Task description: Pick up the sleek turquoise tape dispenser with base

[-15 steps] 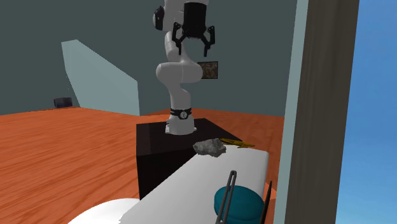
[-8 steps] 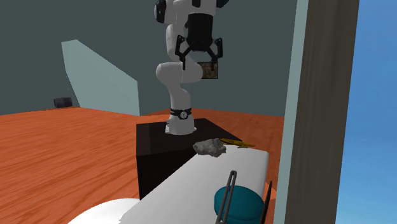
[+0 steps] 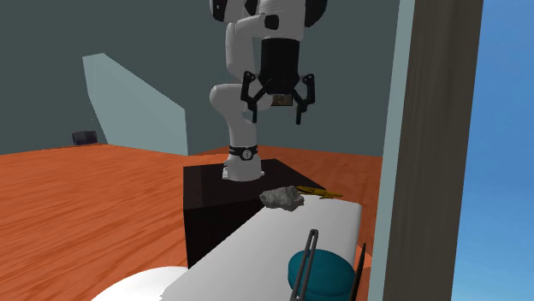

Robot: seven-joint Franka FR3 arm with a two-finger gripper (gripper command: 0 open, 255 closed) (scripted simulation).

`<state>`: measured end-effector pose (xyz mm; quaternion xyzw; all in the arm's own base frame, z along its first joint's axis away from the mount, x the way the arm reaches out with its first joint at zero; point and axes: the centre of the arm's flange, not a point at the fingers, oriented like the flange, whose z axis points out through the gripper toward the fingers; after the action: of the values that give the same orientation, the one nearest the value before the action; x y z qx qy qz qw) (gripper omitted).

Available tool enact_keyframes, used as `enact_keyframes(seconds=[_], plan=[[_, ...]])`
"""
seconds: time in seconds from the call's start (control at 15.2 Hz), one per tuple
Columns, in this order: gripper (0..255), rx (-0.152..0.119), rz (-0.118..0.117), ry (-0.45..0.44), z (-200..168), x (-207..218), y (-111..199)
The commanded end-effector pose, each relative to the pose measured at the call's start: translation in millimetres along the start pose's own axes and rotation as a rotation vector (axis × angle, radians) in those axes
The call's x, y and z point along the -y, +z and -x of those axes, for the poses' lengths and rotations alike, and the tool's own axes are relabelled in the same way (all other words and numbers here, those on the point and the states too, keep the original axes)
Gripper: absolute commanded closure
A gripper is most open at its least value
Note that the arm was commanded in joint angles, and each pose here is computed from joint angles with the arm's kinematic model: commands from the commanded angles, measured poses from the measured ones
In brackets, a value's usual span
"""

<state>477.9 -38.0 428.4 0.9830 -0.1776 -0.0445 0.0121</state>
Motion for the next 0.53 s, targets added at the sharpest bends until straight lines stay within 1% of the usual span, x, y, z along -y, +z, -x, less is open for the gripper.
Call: enact_keyframes(seconds=[0.0, 0.46], plan=[[0, -0.009, -0.004, 0.022, -21, 5, 11], [0, -0.039, -0.016, 0.098, -97, 16, 54]])
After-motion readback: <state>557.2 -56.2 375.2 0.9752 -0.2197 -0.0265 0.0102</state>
